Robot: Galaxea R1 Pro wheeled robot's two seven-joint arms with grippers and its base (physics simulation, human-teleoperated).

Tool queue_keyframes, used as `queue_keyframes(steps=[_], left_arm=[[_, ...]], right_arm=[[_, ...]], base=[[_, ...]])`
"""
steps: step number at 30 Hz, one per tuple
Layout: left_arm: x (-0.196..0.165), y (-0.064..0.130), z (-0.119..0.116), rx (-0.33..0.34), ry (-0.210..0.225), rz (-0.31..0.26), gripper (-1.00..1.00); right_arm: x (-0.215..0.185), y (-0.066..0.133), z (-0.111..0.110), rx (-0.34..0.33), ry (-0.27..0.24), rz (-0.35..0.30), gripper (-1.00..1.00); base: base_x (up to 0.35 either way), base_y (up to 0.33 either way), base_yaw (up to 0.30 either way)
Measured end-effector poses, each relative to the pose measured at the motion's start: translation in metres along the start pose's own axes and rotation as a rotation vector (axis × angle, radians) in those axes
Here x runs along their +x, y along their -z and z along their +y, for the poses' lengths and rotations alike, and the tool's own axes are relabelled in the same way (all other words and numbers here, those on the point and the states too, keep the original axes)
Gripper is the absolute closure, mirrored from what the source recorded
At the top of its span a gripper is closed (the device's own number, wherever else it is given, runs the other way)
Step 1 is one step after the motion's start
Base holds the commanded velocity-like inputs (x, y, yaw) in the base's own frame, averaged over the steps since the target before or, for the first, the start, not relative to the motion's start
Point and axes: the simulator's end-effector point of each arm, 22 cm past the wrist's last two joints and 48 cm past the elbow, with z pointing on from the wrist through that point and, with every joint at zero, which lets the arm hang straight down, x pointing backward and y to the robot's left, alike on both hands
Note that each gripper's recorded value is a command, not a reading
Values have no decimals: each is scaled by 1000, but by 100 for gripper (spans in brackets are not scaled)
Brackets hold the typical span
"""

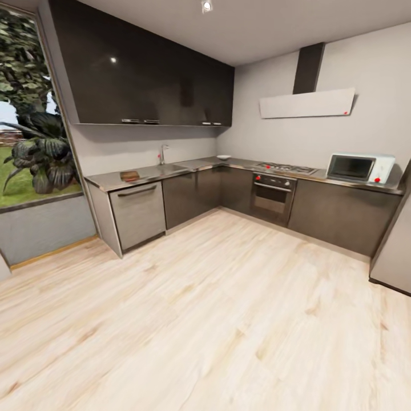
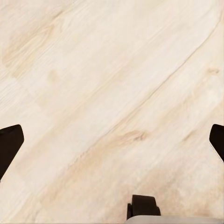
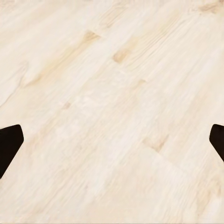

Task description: In the kitchen, take the Vidalia onion out of the sink, dice it on the chopping board with the paring knife, put the diced onion into the bowl on the countertop, then place both the paring knife and the chopping board into the sink.

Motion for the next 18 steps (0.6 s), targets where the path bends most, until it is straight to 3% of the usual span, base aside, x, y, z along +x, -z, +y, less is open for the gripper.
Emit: queue_keyframes(steps=[18], left_arm=[[0, 0, 0, 1, -1, 0, -100]], right_arm=[[0, 0, -1, 2, 0, 0, -100]], base=[[324, 0, 0]])
